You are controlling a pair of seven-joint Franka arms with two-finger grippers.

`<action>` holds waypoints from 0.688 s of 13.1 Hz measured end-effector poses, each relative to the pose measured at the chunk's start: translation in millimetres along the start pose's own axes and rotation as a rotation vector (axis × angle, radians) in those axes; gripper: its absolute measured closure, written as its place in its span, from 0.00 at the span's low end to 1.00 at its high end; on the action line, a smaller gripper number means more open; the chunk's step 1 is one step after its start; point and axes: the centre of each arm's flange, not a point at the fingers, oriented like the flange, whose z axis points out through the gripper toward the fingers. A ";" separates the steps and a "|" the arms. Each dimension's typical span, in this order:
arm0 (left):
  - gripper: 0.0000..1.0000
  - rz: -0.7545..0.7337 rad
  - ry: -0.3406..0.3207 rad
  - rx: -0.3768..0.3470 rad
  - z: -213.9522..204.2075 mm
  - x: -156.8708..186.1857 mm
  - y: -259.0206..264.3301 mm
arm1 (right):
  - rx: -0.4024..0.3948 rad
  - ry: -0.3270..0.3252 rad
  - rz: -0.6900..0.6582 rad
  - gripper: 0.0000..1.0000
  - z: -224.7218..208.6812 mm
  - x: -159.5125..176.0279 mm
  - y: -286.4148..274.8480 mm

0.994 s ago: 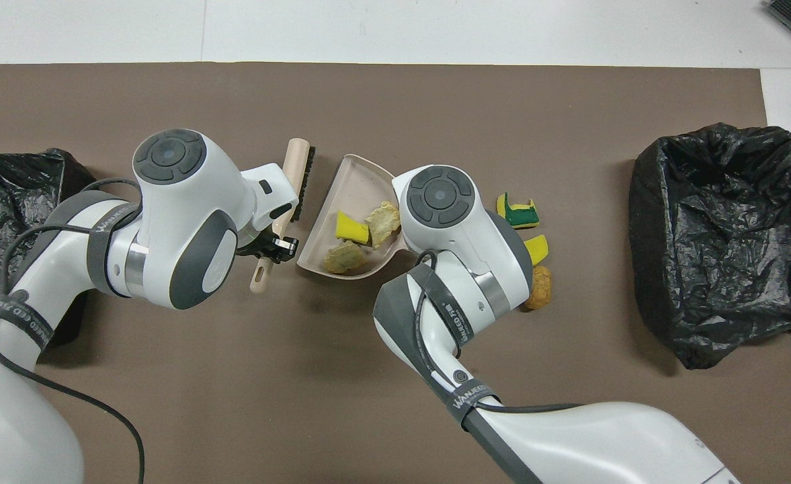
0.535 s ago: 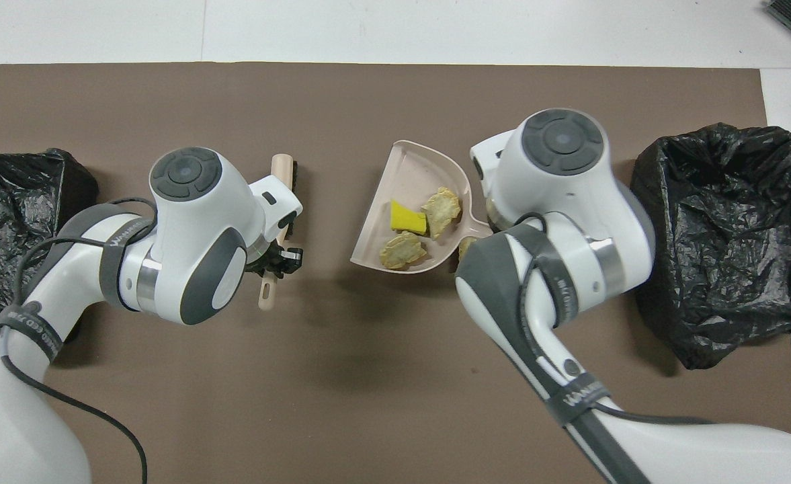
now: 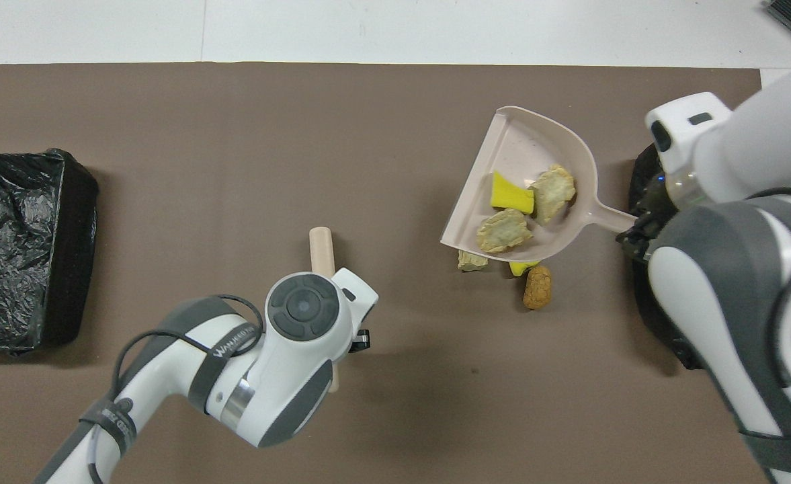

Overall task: Sweep and dump trash in bin
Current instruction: 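Carry the loaded dustpan over the nearby bin with the right gripper, then tip the dustpan with the right gripper to dump trash into the bin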

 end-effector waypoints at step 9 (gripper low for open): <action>0.73 0.033 0.023 -0.017 28.9 -175.8 46.2 | -0.099 -0.135 -0.021 0.69 -5.5 -240.5 90.8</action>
